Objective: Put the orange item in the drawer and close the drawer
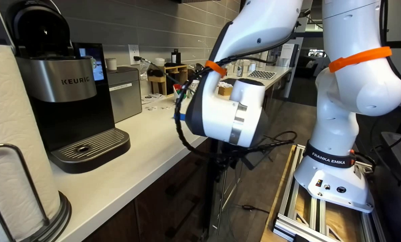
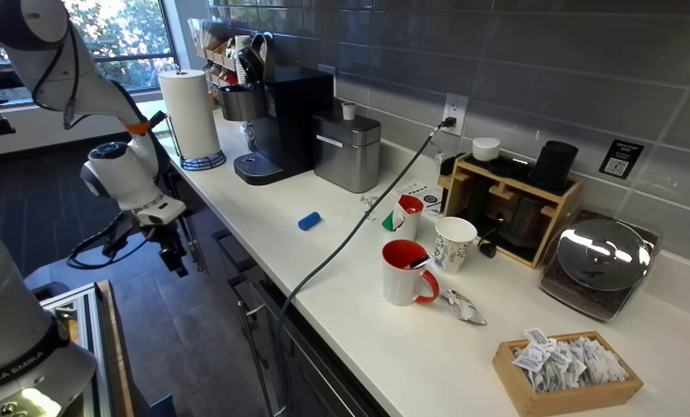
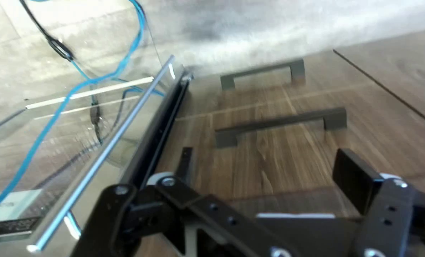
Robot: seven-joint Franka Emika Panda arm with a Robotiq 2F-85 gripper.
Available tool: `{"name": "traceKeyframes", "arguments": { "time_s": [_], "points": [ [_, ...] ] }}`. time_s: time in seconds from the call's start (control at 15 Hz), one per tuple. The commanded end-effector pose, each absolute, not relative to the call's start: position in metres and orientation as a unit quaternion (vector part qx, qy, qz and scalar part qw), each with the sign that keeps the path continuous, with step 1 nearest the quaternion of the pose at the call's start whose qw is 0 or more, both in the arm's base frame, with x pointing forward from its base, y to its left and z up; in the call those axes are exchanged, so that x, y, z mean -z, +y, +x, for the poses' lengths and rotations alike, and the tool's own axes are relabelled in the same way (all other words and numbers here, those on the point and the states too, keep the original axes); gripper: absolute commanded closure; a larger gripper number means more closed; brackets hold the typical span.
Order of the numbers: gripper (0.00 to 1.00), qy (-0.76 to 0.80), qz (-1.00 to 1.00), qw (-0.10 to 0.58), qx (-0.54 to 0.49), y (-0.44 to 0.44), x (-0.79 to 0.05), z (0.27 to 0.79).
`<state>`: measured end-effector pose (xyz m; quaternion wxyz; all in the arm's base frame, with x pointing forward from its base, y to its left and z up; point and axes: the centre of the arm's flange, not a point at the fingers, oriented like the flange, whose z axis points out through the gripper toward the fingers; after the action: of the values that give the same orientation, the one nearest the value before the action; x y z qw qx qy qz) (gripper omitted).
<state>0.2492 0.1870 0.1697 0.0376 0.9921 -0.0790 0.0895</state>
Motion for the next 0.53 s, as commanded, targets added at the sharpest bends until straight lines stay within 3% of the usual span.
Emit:
{"name": "traceKeyframes", "arguments": {
  "time_s": [0.0, 0.2, 0.47],
  "points": [
    [0.00, -0.019, 0.996, 0.038, -0.082, 0.153, -0.215, 0.174],
    [0.00, -0.009, 0.991, 0.017, -0.133, 0.145, -0.246, 0.141],
    [0.00, -0.005, 0.984, -0.035, -0.173, 0.160, -0.296, 0.136]
  ]
}}
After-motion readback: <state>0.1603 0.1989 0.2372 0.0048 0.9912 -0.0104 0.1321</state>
